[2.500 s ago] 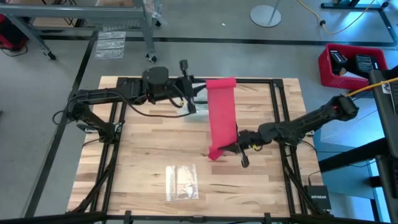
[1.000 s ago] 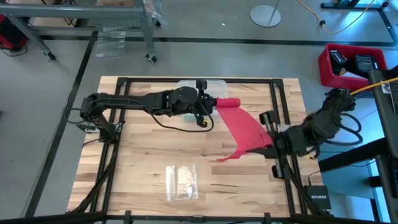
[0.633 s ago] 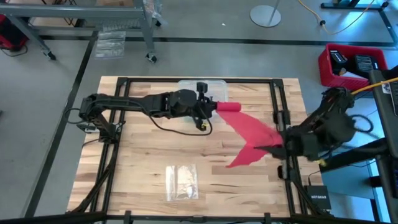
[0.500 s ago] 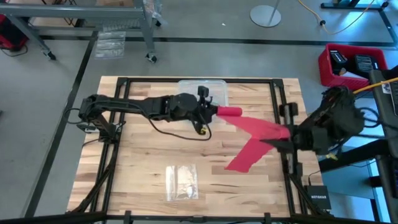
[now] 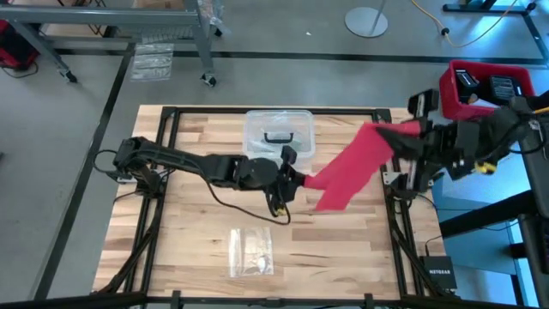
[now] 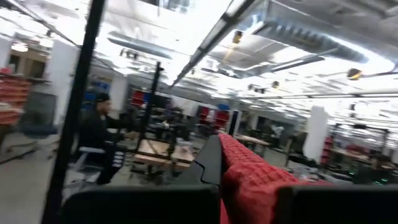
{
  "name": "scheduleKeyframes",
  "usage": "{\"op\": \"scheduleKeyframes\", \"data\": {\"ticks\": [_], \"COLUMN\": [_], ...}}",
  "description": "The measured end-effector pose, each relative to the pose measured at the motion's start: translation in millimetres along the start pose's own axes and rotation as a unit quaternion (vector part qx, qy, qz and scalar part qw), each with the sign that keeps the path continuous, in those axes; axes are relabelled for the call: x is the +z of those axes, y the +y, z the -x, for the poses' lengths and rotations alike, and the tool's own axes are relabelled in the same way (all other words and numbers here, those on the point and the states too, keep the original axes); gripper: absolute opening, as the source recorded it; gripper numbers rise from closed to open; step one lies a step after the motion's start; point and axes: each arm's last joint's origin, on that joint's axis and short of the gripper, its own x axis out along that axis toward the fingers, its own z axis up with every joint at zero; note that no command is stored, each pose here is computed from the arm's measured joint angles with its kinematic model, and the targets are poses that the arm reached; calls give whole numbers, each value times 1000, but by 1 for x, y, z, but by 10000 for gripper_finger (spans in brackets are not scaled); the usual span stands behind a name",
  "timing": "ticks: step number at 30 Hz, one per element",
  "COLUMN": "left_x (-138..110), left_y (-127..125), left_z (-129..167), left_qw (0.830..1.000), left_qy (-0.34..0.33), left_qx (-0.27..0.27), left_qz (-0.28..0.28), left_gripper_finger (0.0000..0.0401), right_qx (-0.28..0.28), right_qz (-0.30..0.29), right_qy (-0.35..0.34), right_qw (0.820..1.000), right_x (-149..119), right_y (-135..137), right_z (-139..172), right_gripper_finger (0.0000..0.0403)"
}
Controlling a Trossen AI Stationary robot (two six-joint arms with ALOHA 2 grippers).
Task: Roll bandage
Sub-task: Roll the red bandage
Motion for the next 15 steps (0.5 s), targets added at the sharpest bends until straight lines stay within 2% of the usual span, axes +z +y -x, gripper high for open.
{"op": "scheduleKeyframes", "data": {"ticks": [8,15], "left_x": [16,20], "left_y": [-16,-24], "left_z": [8,5], "left_qw": [999,999], "left_qy": [-19,-26], "left_qx": [-9,-11], "left_qz": [-28,-33], "left_gripper_finger": [11,11], "right_qx": [-84,-166], "right_qz": [-14,-20], "right_qy": [-5,7], "right_qw": [996,986], "right_x": [0,-10], "right_y": [-36,-58], "right_z": [0,-9], "right_gripper_finger": [5,5]}}
